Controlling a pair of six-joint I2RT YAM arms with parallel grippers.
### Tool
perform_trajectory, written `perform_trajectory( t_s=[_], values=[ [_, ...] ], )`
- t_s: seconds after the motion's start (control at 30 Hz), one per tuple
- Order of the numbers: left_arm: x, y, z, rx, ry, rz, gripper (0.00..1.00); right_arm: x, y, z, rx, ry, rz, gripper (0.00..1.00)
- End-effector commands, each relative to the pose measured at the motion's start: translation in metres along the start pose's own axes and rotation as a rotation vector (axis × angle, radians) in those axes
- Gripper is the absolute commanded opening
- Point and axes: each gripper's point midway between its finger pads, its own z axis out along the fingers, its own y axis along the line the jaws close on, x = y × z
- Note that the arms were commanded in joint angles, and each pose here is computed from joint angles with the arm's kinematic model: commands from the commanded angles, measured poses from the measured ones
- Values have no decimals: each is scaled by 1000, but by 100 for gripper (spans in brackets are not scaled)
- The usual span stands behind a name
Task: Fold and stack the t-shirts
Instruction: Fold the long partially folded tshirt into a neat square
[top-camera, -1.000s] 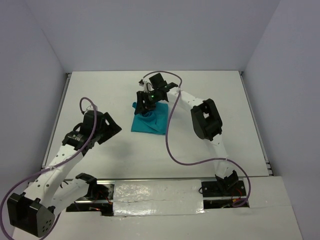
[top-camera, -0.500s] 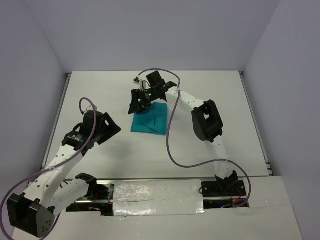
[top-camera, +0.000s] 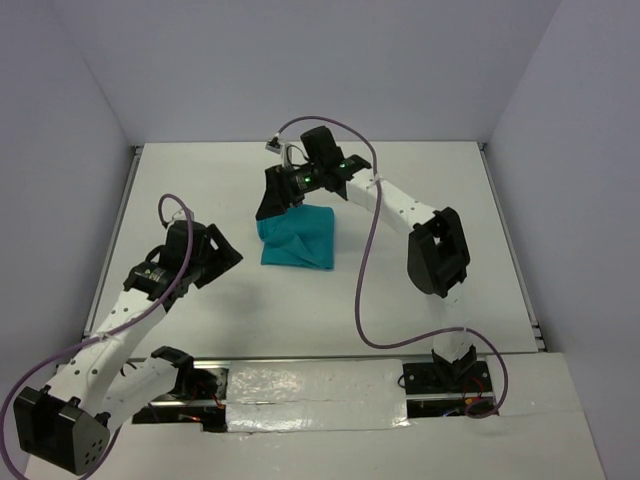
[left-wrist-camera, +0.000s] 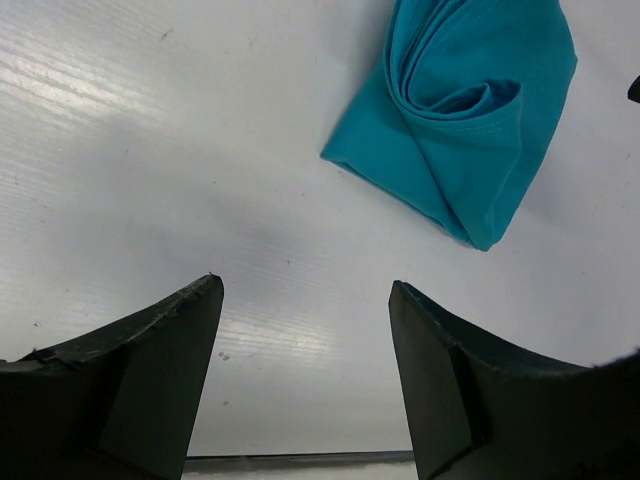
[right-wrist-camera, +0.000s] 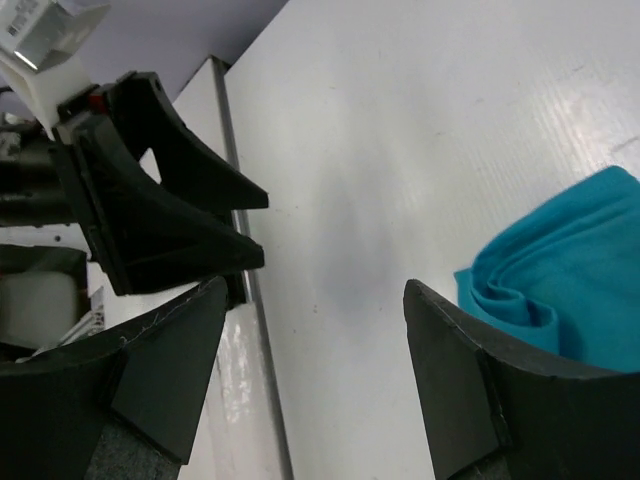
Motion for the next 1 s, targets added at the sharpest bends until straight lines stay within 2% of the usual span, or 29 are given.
perform_trajectory(
  t_s=[0.0,0.13,0.3,0.73,0.97],
  values=[
    [-19,-15,-7,41,-56,7,80,-13,-1,-32,72,-51,-105,78],
    [-13,-14,-2,55,-45,2,80,12,-39,-47,204,1,-147,78],
    [-9,-16,3,70,-31,-5,80,47,-68,-40,225,94,-137,80],
    [-10,-10,-3,62,-37,-13,80,70,-114,2,283,224,-236,76],
    [-9,-5,-4,46,-36,-4,80,86,-97,11,287,260,-330,56]
  ],
)
